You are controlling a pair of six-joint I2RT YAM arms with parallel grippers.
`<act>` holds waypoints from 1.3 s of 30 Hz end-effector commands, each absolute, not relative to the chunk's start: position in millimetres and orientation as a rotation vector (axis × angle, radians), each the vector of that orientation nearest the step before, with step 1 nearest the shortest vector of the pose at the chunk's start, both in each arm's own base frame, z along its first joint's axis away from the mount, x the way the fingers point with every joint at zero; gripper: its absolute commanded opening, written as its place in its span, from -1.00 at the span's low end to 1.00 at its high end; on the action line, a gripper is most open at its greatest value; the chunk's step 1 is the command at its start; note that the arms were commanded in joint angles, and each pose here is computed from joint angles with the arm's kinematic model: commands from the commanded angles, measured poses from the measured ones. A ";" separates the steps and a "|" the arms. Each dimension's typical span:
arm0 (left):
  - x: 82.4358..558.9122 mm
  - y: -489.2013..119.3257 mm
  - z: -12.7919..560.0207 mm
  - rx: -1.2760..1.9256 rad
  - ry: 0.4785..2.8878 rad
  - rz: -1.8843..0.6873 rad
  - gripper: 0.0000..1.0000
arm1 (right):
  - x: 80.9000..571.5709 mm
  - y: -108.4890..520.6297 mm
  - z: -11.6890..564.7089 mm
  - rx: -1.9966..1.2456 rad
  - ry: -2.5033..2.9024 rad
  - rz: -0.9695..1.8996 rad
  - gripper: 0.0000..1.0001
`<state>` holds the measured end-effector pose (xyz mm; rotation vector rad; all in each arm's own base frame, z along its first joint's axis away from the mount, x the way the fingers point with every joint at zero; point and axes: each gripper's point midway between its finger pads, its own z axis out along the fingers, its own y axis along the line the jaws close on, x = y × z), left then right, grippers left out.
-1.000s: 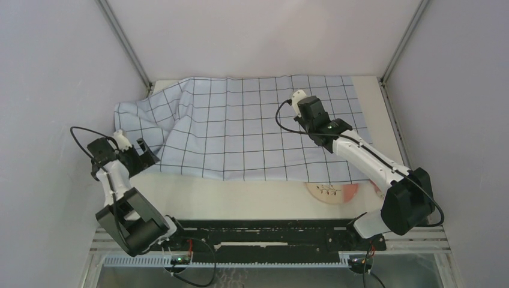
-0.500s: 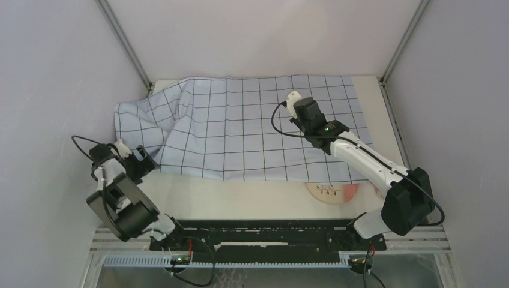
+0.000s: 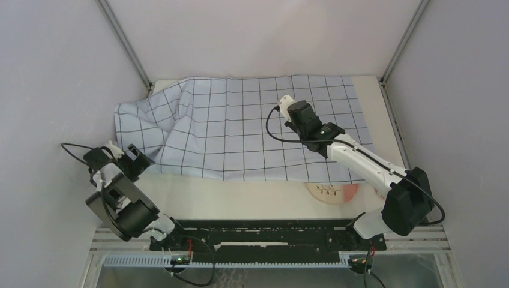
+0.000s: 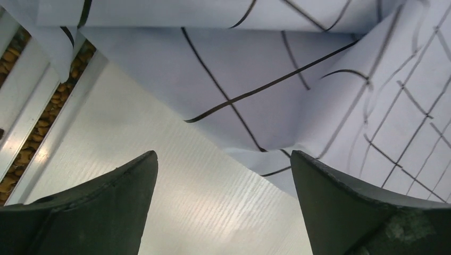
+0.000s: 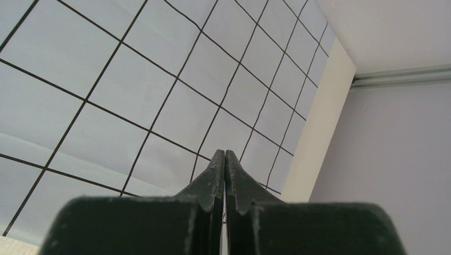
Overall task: Set the dinner table for one person
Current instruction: Flatten out the napkin at the center of the board.
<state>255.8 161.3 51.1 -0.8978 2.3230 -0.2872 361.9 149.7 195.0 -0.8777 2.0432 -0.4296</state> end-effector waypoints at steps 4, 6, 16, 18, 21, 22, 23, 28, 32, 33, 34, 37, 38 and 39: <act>276.4 168.2 90.1 -0.819 2.117 -0.252 0.98 | 366.5 163.7 213.2 -0.898 1.943 -0.479 -0.95; 276.5 168.5 87.8 -0.826 2.121 -0.256 0.98 | 366.0 165.6 216.3 -0.906 1.927 -0.495 -0.95; 265.9 149.3 65.9 -0.877 2.164 -0.345 0.98 | 365.8 163.4 226.4 -0.899 1.916 -0.513 -0.94; 265.9 147.4 62.5 -0.883 2.168 -0.359 0.98 | 365.9 163.4 225.3 -0.904 1.921 -0.520 -0.94; 265.7 147.4 56.4 -0.901 2.173 -0.369 0.97 | 366.2 164.4 225.9 -0.910 1.916 -0.520 -0.94; 266.3 148.6 55.0 -0.903 2.173 -0.366 0.97 | 366.3 165.4 226.6 -0.911 1.914 -0.516 -0.94; 267.2 151.3 54.3 -0.909 2.168 -0.354 0.97 | 366.2 165.8 226.6 -0.912 1.914 -0.516 -0.94; 273.2 162.9 52.0 -0.931 2.141 -0.315 0.94 | 365.1 169.0 225.2 -0.924 1.913 -0.519 -0.95; 277.7 167.9 49.6 -0.952 2.118 -0.309 0.88 | 364.5 171.9 224.9 -0.934 1.907 -0.519 -0.95; 278.8 169.8 49.6 -0.957 2.109 -0.302 0.86 | 365.0 172.0 225.0 -0.935 1.905 -0.522 -0.95; 279.5 171.9 49.8 -0.962 2.099 -0.293 0.84 | 365.3 172.3 224.6 -0.939 1.904 -0.527 -0.96; 281.9 175.4 50.4 -0.970 2.081 -0.278 0.77 | 365.3 174.3 223.1 -0.951 1.900 -0.534 -0.96; 282.4 176.4 50.2 -0.974 2.077 -0.276 0.73 | 365.5 174.9 222.6 -0.954 1.899 -0.536 -0.96; 283.2 176.9 49.4 -0.976 2.076 -0.275 0.69 | 365.4 175.6 221.9 -0.957 1.899 -0.537 -0.97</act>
